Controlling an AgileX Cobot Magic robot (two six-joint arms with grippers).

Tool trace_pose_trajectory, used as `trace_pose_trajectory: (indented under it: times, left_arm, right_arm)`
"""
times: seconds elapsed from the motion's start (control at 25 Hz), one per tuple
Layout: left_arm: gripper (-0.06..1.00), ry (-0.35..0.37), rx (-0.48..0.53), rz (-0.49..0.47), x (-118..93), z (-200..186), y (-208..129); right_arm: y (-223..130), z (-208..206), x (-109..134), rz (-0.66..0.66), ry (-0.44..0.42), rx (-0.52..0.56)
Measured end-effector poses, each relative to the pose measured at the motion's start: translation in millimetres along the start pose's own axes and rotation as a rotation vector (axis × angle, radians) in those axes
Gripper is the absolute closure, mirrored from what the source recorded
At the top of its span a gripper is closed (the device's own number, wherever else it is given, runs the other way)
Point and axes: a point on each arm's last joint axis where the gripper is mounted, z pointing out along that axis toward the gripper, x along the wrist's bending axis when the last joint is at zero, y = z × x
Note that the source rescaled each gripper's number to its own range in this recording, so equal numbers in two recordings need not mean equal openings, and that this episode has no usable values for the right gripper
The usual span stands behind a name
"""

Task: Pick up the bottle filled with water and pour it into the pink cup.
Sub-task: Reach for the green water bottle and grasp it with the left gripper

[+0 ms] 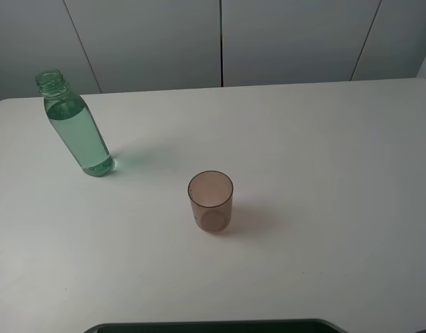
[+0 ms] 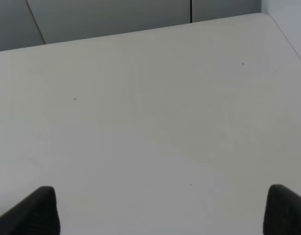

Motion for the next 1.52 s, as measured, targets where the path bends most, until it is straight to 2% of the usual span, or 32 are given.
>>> trace_pose_trajectory:
  times: [1.08,1.52]
  left_arm:
    - [-0.06,0.0,0.0,0.0,0.0,0.0,0.0]
    - [-0.06,-0.006,-0.018,-0.032,-0.6,-2.2,2.5]
  right_arm:
    - [0.0,0.0,0.0,0.0,0.0,0.0]
    - [0.0,0.0,0.0,0.0,0.0,0.0]
